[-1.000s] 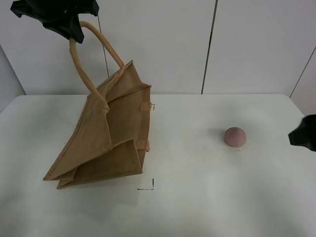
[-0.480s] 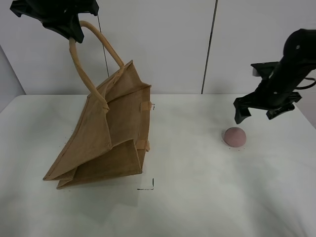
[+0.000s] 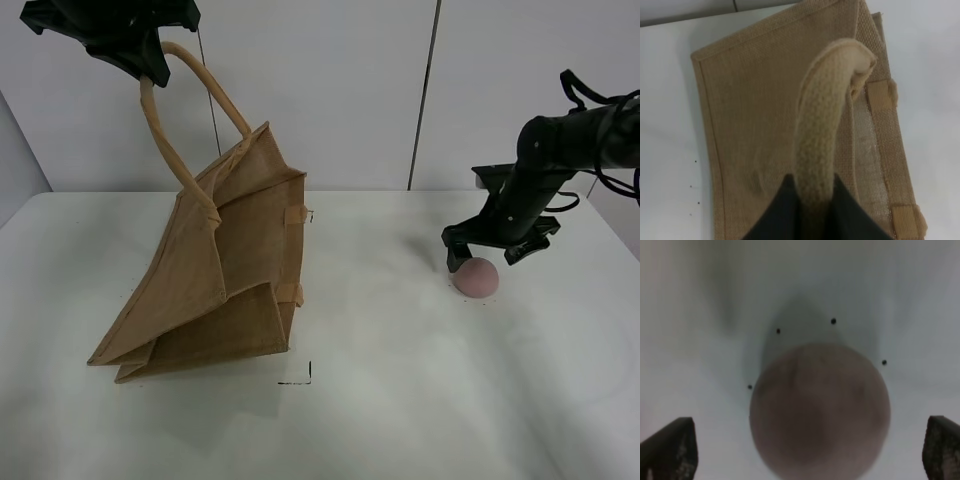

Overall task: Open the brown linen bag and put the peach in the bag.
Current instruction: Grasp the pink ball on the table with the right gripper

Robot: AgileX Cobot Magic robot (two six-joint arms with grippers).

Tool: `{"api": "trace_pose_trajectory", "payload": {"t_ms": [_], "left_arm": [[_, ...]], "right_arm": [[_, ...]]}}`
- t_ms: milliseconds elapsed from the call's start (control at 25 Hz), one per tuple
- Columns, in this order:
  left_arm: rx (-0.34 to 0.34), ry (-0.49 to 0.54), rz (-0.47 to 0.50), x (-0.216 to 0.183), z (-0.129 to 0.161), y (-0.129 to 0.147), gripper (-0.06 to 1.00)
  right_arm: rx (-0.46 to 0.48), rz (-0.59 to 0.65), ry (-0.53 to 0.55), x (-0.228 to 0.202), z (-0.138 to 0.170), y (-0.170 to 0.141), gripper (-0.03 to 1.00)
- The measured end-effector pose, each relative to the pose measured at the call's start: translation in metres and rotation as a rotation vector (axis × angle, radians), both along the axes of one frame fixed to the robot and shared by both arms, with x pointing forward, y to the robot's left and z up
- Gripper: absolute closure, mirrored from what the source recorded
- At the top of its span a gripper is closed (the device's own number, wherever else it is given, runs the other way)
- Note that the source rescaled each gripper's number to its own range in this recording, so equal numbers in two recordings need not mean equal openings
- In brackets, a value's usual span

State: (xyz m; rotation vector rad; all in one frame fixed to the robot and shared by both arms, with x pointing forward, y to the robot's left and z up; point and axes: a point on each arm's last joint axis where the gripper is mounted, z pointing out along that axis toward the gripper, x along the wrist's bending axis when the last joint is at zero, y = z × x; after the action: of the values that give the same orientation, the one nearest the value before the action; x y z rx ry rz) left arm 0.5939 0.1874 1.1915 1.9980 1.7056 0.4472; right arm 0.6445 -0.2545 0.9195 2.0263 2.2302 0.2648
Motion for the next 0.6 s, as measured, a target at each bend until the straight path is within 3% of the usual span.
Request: {"api": "trace_pose_trajectory", "payload": {"t_ms": [200, 400, 520, 600], "left_arm": [[0.000, 0.000, 0.000, 0.000, 0.000, 0.000, 0.94], [-0.001, 0.000, 0.000, 0.000, 0.000, 0.000, 0.94], [-0.001, 0.000, 0.000, 0.000, 0.000, 0.000, 0.94], [-0.001, 0.000, 0.000, 0.000, 0.000, 0.000, 0.94]], "right_arm": [[-0.004, -0.001, 0.026, 0.004, -0.026, 0.000, -0.03], [-0.004, -0.002, 0.027, 0.006, -0.033, 0.000, -0.02], [-0.003, -0.003, 0.007, 0.007, -0.033, 0.001, 0.10], [-0.001, -0.008, 0.003, 0.008, -0.033, 0.001, 0.33]]}}
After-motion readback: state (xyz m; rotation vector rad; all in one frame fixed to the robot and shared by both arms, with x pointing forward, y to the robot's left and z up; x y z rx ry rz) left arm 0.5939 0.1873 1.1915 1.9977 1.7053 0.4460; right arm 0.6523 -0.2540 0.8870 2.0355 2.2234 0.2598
